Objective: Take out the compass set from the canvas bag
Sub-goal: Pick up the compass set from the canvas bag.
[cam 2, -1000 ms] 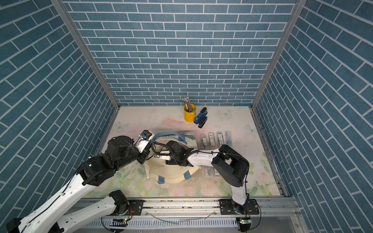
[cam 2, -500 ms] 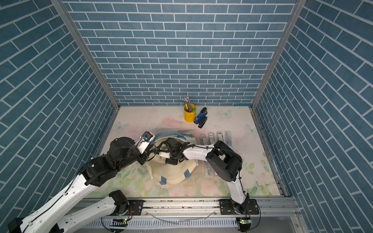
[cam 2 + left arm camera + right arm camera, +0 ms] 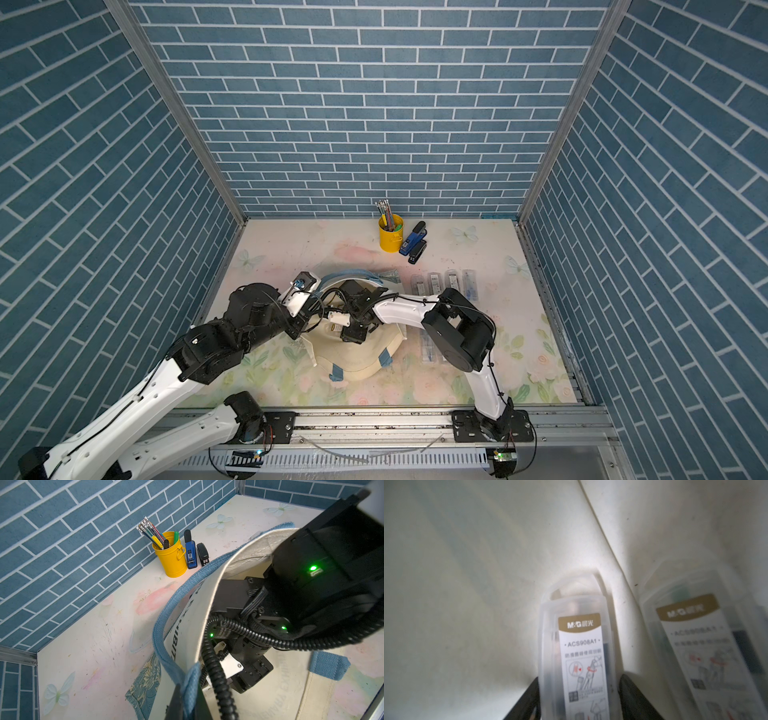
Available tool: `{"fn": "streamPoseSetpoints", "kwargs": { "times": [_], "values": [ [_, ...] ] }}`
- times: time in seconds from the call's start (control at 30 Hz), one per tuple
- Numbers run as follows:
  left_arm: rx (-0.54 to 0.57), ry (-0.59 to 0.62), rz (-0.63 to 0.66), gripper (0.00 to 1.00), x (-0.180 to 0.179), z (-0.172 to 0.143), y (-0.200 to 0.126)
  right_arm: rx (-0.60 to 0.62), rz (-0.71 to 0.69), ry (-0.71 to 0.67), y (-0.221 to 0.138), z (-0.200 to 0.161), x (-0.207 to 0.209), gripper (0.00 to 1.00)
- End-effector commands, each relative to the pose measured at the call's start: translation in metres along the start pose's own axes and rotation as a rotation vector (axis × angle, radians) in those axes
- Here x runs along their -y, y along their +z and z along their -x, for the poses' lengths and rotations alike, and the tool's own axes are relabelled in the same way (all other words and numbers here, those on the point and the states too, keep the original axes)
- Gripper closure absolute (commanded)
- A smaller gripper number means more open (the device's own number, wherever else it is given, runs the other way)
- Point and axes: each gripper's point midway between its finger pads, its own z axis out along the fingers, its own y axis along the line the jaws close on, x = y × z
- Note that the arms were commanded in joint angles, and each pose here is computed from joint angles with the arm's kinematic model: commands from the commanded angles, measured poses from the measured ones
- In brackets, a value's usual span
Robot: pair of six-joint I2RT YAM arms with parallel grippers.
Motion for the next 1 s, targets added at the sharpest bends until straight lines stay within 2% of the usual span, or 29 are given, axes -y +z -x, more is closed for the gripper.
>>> {"fn": "streamPoseSetpoints", "kwargs": {
  "times": [0.0,0.13,0.5,0.97],
  "values": [
    [0.067,0.0,-0.025,1.0,0.004,0.014,-0.002,-0.056,0.064,0.076,0.011,-0.009,-0.004,0.35],
    [0.064,0.002,-0.02,1.0,0.004,0.012,-0.001,-0.065,0.08,0.084,0.011,-0.008,-0.004,0.35],
    [0.06,0.005,-0.01,1.0,0.002,0.01,0.0,-0.017,0.091,0.088,-0.012,0.004,-0.011,0.56],
    [0.066,-0.004,0.002,1.0,0.0,0.011,0.0,0.017,-0.047,0.103,-0.053,-0.003,-0.007,0.66]
  ]
}}
